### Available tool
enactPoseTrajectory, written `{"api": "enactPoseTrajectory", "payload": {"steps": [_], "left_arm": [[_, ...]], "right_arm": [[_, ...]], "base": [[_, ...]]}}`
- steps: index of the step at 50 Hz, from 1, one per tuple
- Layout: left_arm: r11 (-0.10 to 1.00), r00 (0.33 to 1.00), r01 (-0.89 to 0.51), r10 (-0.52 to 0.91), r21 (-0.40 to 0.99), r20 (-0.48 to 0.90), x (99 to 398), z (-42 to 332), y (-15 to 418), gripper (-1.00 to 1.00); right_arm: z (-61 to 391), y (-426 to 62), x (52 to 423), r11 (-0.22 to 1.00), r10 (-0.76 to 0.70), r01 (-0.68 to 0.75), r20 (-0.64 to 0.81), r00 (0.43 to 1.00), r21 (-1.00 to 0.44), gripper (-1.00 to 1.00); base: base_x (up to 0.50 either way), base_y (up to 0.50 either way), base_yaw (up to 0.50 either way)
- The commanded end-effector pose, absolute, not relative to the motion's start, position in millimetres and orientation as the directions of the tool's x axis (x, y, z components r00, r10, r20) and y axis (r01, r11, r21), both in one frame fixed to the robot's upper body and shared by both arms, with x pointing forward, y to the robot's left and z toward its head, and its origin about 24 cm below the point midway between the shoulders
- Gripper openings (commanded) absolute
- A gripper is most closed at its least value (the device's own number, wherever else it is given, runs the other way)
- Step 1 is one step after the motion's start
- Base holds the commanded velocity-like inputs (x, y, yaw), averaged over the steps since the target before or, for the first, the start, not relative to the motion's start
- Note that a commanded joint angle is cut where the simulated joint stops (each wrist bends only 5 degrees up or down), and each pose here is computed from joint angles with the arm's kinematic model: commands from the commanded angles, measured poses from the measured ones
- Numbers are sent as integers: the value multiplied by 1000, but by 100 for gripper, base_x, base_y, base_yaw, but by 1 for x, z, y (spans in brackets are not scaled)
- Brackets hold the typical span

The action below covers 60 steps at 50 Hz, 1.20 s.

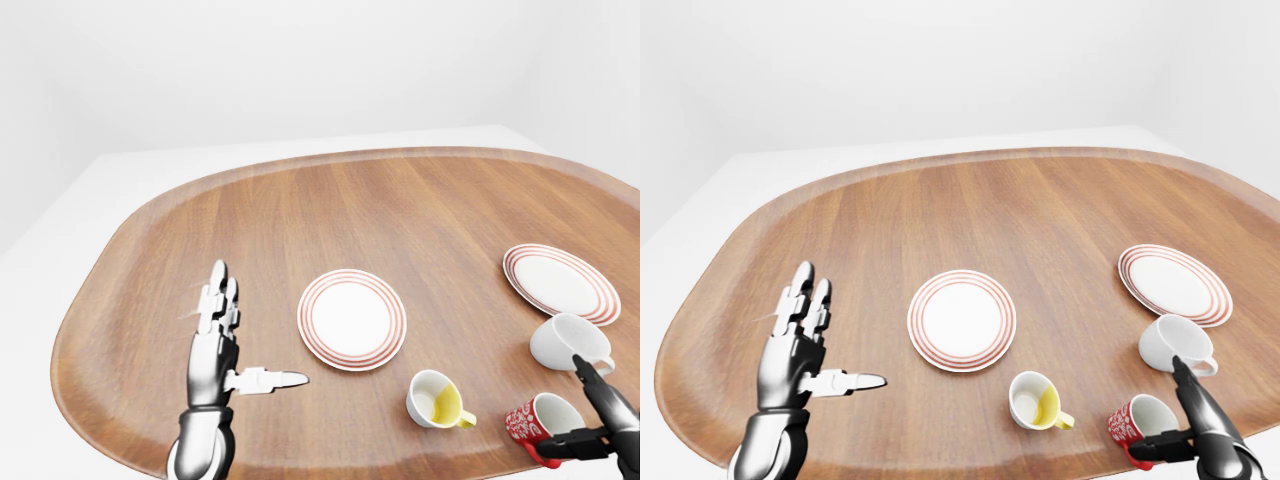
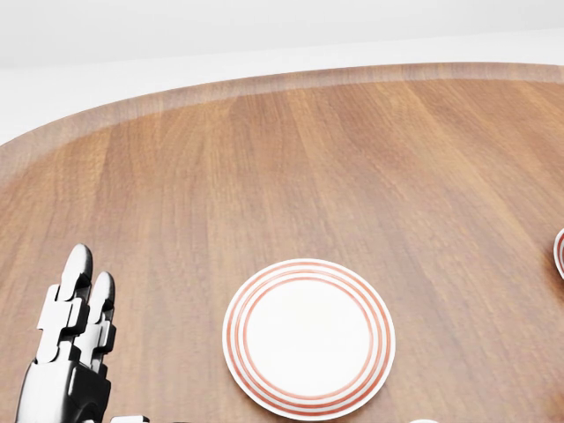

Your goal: Put the red mug on the left plate.

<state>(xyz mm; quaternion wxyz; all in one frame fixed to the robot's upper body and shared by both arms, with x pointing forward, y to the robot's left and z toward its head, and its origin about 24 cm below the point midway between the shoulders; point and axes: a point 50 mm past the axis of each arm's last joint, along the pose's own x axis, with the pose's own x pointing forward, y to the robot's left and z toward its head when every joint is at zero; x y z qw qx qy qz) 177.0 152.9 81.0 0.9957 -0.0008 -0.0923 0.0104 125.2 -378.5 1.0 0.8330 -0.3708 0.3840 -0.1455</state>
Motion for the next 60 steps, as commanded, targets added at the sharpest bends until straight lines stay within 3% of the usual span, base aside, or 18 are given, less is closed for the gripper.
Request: {"api": "enactPoseTrajectory", "payload": {"steps": [1,9,10,11,12,29,40,43,46,50,56,60], "left_arm": [[1000,983,-20,20,-3,183,177,81,153,100],[1000,983,-19,19,-3,183,177,81,152,100],[1000,983,-19,19,-3,183,177,81,152,100],[1000,983,-19,19,-3,183,177,81,152,100],[1000,983,-19,19,-2,183,177,81,152,100],[1000,983,-18,18,-3,183,177,81,152,100],[1000,983,-17,17,-3,182,177,81,152,100],[1000,983,-16,16,-2,180,177,80,152,100],[1000,983,-17,18,-3,182,177,81,152,100],[1000,983,-18,18,-2,184,178,81,152,100],[1000,984,-21,22,-6,177,178,79,153,100],[1000,984,-19,19,-5,175,178,78,153,100]], "right_arm": [[-8,-379,121,704,-524,-41,-557,644,-709,100],[-11,-381,119,712,-526,-33,-563,637,-702,100],[-11,-380,119,709,-529,-31,-560,638,-704,68],[-11,-380,119,708,-530,-29,-558,639,-705,-8],[-11,-380,119,708,-530,-29,-558,639,-706,-100],[-16,-381,111,720,-537,-13,-569,622,-694,-100],[48,-367,137,563,-533,-32,-392,749,-826,-100],[87,-355,179,520,-436,-17,-282,855,-854,-100],[106,-349,212,467,-384,-25,-229,894,-884,-100],[129,-316,291,364,-248,-90,-189,950,-927,-100],[163,-278,363,342,-180,-24,-90,980,-939,-100],[166,-255,402,398,-234,41,-59,970,-916,-100]], "base": [[0,0,0],[0,0,0],[0,0,0],[0,0,0],[0,0,0],[0,0,0],[0,0,0],[0,0,0],[0,0,0],[0,0,0],[0,0,0],[0,0,0]]}}
